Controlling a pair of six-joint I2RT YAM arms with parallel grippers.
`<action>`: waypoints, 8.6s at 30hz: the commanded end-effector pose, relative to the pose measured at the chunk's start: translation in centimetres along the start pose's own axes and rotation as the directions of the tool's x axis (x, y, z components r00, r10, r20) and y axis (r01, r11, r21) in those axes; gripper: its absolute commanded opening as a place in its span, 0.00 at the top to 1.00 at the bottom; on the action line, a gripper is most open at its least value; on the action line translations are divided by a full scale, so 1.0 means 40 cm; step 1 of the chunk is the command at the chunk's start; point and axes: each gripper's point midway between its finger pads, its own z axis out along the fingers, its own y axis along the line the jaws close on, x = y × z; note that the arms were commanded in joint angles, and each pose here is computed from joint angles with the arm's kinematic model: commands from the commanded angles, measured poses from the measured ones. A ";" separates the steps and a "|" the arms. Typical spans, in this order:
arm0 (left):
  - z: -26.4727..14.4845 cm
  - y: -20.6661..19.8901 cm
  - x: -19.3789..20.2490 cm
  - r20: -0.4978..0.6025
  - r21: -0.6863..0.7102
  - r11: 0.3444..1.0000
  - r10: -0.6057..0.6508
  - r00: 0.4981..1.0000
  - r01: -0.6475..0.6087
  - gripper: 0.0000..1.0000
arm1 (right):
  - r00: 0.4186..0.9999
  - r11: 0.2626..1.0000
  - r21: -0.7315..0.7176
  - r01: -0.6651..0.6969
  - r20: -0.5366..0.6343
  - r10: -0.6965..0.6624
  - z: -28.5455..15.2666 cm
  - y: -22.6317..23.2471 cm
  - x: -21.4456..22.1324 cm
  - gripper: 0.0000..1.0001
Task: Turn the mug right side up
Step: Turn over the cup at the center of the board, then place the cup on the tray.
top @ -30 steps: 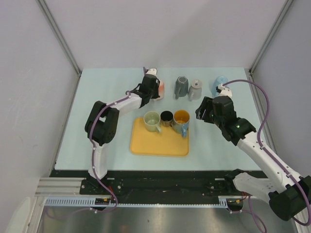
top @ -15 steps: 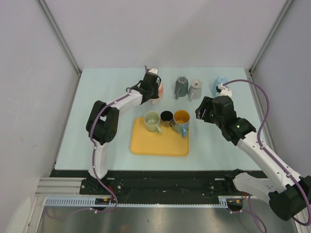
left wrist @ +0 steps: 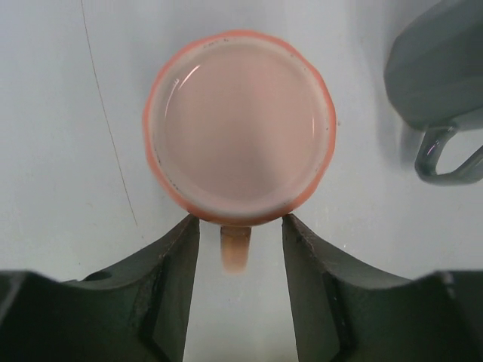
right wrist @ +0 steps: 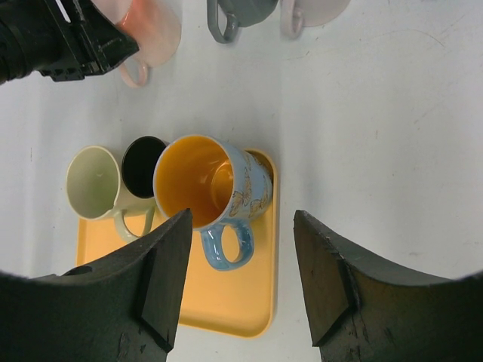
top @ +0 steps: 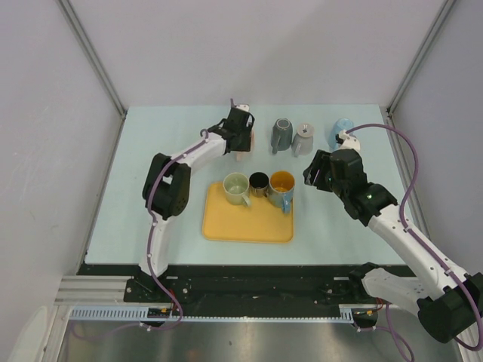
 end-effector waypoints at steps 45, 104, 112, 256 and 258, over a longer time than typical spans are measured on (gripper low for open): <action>-0.218 -0.057 -0.264 0.299 0.272 0.949 -0.243 0.923 0.161 1.00 | 1.000 1.000 -0.019 -0.025 0.016 0.025 -0.003 0.005 -0.001 0.39; -1.110 -0.275 -0.051 0.060 0.987 0.158 -0.557 0.829 0.034 1.00 | 0.966 0.275 -0.926 -0.257 -0.252 0.053 -0.312 0.563 -0.067 0.57; -1.110 -0.288 -0.031 0.050 0.988 0.149 -0.538 0.842 0.037 1.00 | 0.966 0.216 -0.942 -0.256 -0.242 0.092 -0.335 0.583 -0.097 0.58; -0.726 0.168 0.191 0.277 0.420 0.785 -0.589 0.759 0.456 0.03 | 0.653 0.822 -0.371 0.433 -0.500 -0.569 -0.051 0.248 0.566 1.00; -0.727 0.166 0.192 0.273 0.424 0.783 -0.590 0.760 0.456 0.04 | 0.657 0.812 -0.397 0.427 -0.480 -0.581 -0.052 0.280 0.570 1.00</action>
